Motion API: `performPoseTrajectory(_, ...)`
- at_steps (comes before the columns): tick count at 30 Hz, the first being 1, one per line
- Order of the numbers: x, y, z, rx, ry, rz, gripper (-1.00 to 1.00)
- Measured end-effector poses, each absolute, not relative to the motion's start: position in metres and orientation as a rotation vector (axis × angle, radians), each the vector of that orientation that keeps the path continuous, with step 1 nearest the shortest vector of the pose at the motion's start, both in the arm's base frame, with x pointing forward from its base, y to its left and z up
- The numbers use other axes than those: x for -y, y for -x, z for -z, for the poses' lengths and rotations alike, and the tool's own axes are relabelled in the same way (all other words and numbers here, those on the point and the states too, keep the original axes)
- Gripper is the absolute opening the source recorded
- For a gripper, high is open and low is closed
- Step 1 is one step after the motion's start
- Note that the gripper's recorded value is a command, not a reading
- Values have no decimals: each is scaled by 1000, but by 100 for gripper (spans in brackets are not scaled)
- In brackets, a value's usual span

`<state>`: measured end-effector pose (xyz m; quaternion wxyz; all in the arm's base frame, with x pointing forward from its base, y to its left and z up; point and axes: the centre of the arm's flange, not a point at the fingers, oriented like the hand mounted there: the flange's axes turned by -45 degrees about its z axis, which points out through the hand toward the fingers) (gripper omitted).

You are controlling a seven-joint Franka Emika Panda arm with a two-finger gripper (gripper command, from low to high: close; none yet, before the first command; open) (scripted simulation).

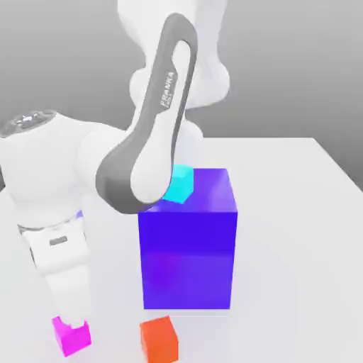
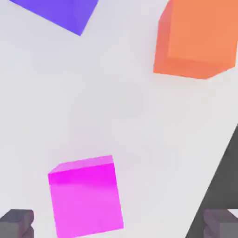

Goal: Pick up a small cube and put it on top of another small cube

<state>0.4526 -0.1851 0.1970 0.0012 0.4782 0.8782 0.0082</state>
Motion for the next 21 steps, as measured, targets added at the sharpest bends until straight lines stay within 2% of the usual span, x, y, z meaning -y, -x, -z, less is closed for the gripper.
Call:
performPoseTrajectory(6, 188, -451, -136, -2785, -1448, -2, 0)
performPoseTrajectory(7, 188, -451, -129, -2787, -1448, -1, -100)
performPoseTrajectory(13, 188, -450, -126, -2787, -1448, 1, -100)
performPoseTrajectory(19, 188, -451, -182, -2786, -1447, 0, -100)
performPoseTrajectory(21, 200, -435, -189, -2740, -1571, 21, -100)
